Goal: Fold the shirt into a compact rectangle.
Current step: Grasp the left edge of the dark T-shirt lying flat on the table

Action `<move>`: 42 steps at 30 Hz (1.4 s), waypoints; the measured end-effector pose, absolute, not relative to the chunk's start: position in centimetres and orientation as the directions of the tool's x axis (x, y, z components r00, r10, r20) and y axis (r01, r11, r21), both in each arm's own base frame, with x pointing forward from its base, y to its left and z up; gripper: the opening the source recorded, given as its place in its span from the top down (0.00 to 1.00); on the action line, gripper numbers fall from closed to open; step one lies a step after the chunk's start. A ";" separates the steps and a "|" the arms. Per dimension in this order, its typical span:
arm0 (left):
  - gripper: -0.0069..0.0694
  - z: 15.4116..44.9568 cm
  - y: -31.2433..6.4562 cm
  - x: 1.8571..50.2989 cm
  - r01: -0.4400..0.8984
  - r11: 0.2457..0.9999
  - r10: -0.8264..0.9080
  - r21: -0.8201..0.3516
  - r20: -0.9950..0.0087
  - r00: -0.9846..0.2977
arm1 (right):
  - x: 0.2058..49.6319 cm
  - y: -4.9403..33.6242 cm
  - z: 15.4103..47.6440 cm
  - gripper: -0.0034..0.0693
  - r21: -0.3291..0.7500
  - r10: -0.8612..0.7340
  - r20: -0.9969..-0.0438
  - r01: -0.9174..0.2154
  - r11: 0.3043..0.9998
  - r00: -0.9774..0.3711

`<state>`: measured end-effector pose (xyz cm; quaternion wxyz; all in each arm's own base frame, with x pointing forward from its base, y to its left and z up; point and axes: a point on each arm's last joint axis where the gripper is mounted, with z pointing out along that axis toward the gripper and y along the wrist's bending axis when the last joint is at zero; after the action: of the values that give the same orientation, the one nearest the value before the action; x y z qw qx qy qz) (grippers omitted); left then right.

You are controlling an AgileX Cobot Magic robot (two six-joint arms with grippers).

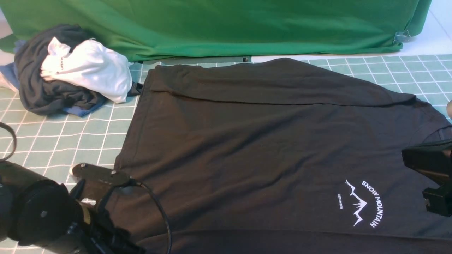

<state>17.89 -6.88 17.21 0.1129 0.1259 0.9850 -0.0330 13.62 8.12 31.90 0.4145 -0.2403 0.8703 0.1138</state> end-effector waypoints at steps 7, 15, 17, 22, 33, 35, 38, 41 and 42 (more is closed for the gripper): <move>0.30 16.2 -7.0 18.3 0.253 0.967 0.242 -0.033 -0.201 -0.949 | 13.6 8.1 31.9 0.95 0.010 -0.311 -0.778 -0.505 0.863 -0.546; 0.64 16.2 -7.0 18.1 0.246 0.969 0.236 -0.038 -0.165 -0.958 | 13.6 8.1 31.9 0.95 0.012 -0.308 -0.778 -0.503 0.864 -0.547; 0.77 16.4 -7.0 18.1 0.246 0.969 0.238 -0.037 -0.151 -0.960 | 13.6 8.1 31.9 0.95 0.012 -0.308 -0.778 -0.503 0.864 -0.547; 0.88 17.7 -7.2 18.4 0.245 0.969 0.236 -0.042 -0.161 -0.958 | 13.6 8.1 31.9 0.95 0.013 -0.307 -0.778 -0.503 0.864 -0.548; 0.82 18.6 -6.8 18.0 0.273 0.962 0.270 -0.011 -0.125 -0.955 | 13.6 8.1 31.9 0.95 0.013 -0.307 -0.778 -0.503 0.864 -0.548; 0.76 18.6 -6.8 18.0 0.273 0.962 0.269 -0.011 -0.129 -0.954 | 13.6 8.1 31.9 0.94 0.013 -0.307 -0.778 -0.503 0.864 -0.548; 0.66 18.6 -6.8 18.1 0.273 0.962 0.269 -0.012 -0.138 -0.953 | 13.6 8.1 31.9 0.94 0.013 -0.307 -0.779 -0.503 0.864 -0.547; 0.53 18.6 -6.9 18.1 0.273 0.962 0.269 -0.012 -0.139 -0.953 | 13.6 8.1 31.9 0.94 0.013 -0.307 -0.779 -0.503 0.864 -0.547; 0.50 18.5 -6.9 18.2 0.273 0.962 0.269 -0.012 -0.136 -0.954 | 13.6 8.1 31.9 0.94 0.013 -0.307 -0.779 -0.503 0.864 -0.547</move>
<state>18.16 -6.87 18.48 0.0665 0.1372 0.9882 -0.0151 13.64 8.14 31.93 0.4154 -0.2322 0.8715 0.1181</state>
